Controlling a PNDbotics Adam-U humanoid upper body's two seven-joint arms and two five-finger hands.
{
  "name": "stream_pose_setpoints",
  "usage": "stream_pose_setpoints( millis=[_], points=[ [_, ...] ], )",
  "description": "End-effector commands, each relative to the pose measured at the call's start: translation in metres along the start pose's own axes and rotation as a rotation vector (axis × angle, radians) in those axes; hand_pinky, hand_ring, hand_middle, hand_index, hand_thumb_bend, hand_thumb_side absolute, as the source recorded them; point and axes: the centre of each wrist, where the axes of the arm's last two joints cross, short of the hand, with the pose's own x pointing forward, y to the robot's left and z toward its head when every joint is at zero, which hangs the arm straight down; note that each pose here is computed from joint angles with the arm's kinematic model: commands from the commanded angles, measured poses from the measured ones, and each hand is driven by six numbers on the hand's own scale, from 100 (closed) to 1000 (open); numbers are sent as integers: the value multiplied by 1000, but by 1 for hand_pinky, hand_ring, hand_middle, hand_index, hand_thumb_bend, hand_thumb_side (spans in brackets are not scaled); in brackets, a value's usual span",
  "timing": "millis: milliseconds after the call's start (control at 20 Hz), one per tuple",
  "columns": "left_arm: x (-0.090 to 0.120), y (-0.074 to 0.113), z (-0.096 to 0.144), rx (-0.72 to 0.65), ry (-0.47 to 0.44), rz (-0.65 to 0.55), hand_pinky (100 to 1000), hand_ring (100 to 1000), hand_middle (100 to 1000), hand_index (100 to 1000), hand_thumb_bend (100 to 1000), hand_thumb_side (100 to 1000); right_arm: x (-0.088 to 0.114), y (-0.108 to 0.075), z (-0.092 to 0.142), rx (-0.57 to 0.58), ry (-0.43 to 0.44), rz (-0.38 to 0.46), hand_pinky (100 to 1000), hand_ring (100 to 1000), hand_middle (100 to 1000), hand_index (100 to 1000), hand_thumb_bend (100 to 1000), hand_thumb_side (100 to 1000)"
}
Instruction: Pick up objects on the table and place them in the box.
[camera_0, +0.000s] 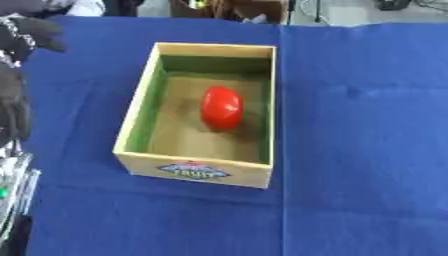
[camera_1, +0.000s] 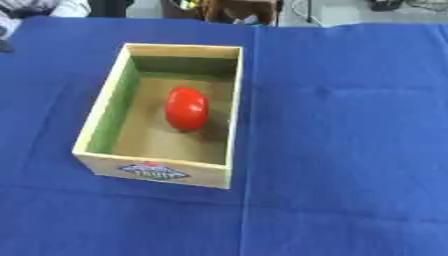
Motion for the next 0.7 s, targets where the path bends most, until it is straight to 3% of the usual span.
stream_pose_setpoints(
  millis=[50,450,550,700],
  points=[
    [5,6,-5,8,-28,-21,529,599,660,886,109,967,1,-8,3,-51,-27,-31,824,855,870,892,100,1000],
    [5,7,-4,9,-24,-32,529,598,660,886,110,967,-20,12,38,-42,82,-31,838,865,896,905,100,1000],
    [5,8,-4,8,-22,-34,529,598,661,887,110,968,-24,18,47,-42,103,-26,851,881,937,967,100,1000],
    [5,8,-3,11,-21,-36,529,598,662,887,109,967,-28,28,59,-45,113,-19,865,894,946,982,100,1000]
  ],
)
